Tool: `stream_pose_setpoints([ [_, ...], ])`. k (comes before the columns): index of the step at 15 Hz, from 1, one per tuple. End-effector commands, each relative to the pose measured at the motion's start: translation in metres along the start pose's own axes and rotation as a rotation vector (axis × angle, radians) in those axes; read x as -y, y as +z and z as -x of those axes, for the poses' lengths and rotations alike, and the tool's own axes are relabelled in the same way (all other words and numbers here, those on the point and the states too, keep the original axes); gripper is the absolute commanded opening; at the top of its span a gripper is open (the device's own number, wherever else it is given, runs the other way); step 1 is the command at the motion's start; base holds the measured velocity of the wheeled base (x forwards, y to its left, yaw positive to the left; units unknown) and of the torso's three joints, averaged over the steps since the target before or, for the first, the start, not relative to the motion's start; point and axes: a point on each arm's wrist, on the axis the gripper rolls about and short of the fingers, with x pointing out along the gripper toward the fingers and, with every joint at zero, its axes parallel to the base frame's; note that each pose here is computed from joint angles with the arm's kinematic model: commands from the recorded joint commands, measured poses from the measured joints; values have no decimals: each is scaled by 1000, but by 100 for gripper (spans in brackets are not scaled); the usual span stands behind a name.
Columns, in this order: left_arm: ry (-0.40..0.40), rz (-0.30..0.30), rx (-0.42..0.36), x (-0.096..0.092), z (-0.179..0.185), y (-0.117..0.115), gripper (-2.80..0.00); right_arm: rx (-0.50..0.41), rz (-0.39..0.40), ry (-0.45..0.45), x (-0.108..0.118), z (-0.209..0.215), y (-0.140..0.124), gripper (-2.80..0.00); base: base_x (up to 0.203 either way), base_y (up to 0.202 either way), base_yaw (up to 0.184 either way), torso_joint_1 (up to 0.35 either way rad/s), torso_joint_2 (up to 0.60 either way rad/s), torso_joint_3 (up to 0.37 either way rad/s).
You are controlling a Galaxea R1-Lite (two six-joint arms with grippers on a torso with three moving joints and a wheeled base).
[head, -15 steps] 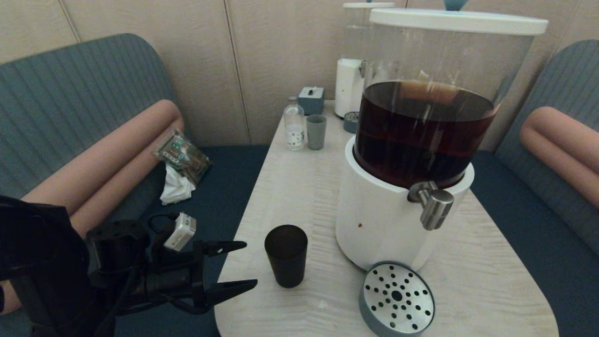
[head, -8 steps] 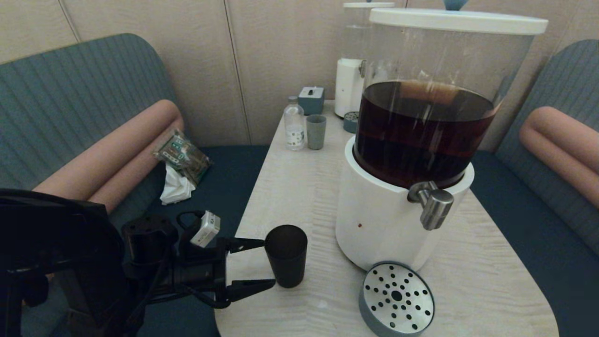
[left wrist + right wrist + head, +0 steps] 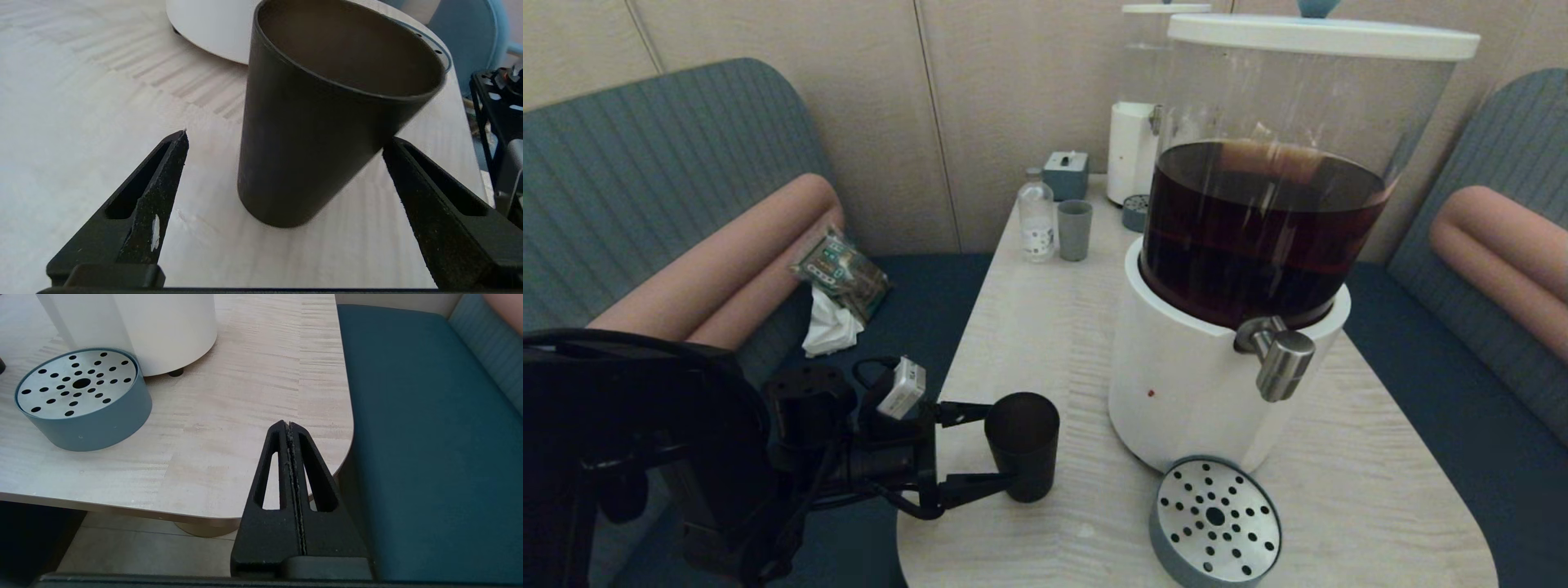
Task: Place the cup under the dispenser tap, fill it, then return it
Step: Pick up the cup
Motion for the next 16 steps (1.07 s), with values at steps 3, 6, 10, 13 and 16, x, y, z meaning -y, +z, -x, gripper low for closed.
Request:
stream_pose_setpoints([
  [3,-23,-8,3,-1,-8,-2,0,3,0,0,0,0,0,-280,0,0,0,0,0,0],
  [6,-31,-7,2,-3,-13,-5,0,2,0,0,0,0,0,-280,0,0,0,0,0,0],
  [10,-29,-17,8,-11,-18,-6,0,2,0,0,0,0,0,-280,0,0,0,0,0,0],
  [13,-30,-5,1,-16,-22,-6,0,2,0,0,0,0,0,-280,0,0,0,0,0,0],
  [16,-31,-9,2,-16,-23,-5,0,2,0,0,0,0,0,-280,0,0,0,0,0,0],
])
